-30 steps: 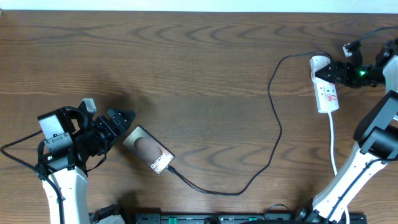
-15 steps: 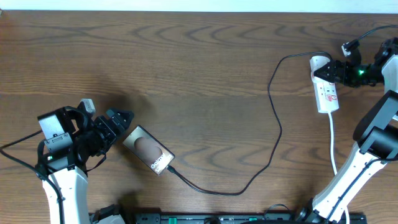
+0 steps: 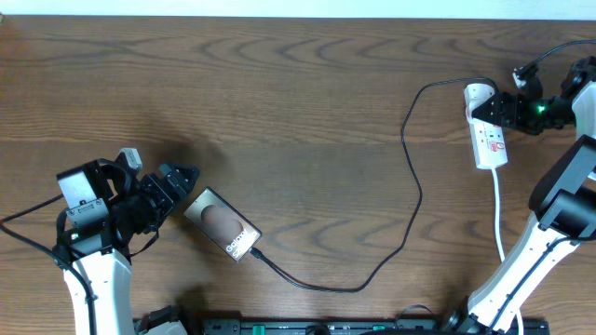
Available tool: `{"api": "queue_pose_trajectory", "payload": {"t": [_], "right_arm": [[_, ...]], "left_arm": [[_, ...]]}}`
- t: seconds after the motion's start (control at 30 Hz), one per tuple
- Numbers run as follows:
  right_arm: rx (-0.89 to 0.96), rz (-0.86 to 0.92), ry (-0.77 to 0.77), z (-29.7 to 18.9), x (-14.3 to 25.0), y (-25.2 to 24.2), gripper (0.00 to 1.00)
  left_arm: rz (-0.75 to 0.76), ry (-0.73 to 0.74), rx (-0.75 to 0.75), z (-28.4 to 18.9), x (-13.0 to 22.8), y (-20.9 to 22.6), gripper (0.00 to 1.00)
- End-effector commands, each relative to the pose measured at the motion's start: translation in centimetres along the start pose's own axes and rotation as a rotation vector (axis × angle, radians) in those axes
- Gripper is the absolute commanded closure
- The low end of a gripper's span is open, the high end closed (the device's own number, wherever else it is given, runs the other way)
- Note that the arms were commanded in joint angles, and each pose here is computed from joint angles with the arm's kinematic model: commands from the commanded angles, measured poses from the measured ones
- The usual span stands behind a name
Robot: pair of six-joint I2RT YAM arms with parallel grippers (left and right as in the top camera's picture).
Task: Plug charger to phone and switch on socket
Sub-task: 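Press the orange switch next to the charger plug with the right gripper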
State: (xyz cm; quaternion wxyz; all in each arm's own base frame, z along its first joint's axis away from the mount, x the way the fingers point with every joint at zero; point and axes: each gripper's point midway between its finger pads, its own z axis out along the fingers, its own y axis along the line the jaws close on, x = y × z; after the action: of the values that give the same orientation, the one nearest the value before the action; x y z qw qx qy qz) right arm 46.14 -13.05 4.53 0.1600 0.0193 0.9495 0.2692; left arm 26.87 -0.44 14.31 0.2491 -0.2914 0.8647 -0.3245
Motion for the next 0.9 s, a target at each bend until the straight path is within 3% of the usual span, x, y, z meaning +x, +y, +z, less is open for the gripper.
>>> {"api": "queue_pose_trajectory", "payload": {"t": [0.0, 0.87], "right_arm": [[-0.026, -0.006, -0.003, 0.4, -0.5, 1.2, 0.01], [-0.076, -0.026, 0.034, 2.2, -0.7, 4.4, 0.01]], "left_arm": [[0.013, -0.019, -0.007, -0.3, -0.5, -0.2, 0.09], [0.013, -0.019, -0.007, -0.3, -0.5, -0.2, 0.09]]}}
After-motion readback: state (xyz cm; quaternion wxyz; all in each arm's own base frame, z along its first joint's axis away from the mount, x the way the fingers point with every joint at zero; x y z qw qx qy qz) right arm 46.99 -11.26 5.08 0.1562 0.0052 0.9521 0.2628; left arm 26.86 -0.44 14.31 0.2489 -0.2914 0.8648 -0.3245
